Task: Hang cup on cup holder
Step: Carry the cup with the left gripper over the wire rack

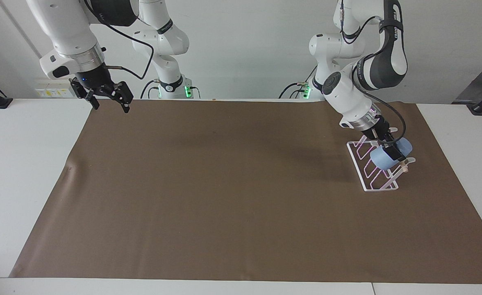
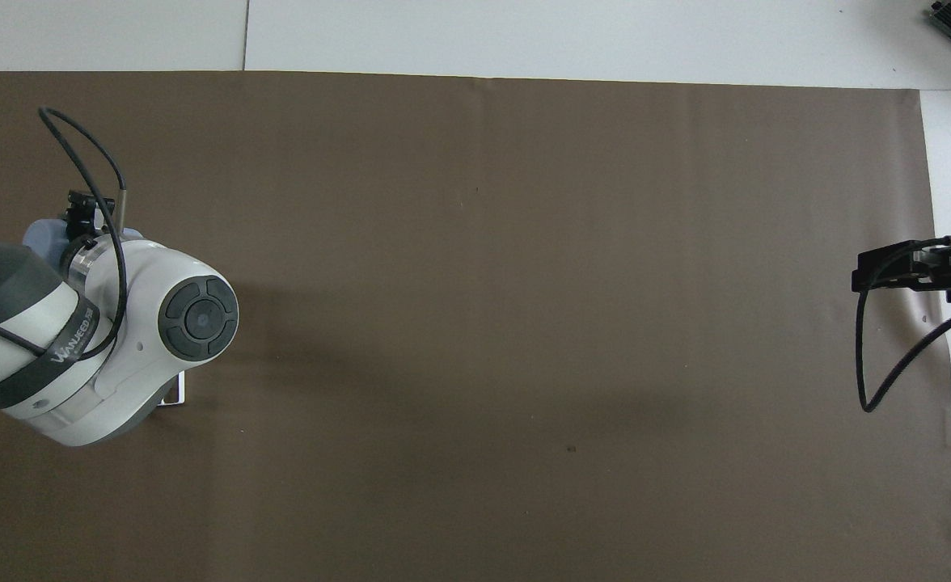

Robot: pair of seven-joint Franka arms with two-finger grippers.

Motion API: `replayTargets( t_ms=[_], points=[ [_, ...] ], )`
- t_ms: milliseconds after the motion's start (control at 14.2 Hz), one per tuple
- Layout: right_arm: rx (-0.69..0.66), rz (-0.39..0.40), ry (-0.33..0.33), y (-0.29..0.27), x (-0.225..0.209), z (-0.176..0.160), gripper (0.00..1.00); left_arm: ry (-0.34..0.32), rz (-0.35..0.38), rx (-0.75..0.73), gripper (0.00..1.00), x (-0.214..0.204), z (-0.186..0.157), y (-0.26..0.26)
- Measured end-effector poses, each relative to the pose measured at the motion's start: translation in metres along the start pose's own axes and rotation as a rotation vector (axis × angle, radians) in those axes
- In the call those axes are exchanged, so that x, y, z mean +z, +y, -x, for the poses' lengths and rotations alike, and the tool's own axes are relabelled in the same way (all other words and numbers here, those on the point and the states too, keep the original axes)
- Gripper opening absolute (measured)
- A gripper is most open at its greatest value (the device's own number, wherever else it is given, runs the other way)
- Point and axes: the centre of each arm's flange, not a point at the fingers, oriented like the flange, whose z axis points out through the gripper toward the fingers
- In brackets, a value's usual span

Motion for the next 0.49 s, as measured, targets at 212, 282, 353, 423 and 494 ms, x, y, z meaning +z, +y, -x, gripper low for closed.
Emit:
replayTargets(
  t_ms=[212, 282, 353, 423, 494],
  points=[
    [0.0, 0.0, -0.003, 0.0, 0.0014, 0.0005, 1.0, 0.001, 0.0, 0.001, 0.79, 0.0001, -0.0004, 0.0005],
    [0.0, 0.0, -0.005, 0.0, 0.0022, 0.0008, 1.0, 0.002, -0.001, 0.002, 0.79, 0.0002, -0.0008, 0.0008],
    [0.0, 0.001, -0.007, 0.0001, 0.0032, 0.0011, 1.0, 0.005, -0.002, 0.003, 0.79, 0.0003, -0.0017, 0.0011],
    [0.0, 0.001, -0.009, 0.0001, 0.0038, 0.0014, 1.0, 0.01, -0.005, 0.006, 0.79, 0.0008, -0.0035, 0.002],
    [0.0, 0.001, -0.009, 0.0004, 0.0042, 0.0017, 1.0, 0.015, -0.006, 0.012, 0.79, 0.0021, -0.0062, 0.0041]
  ],
)
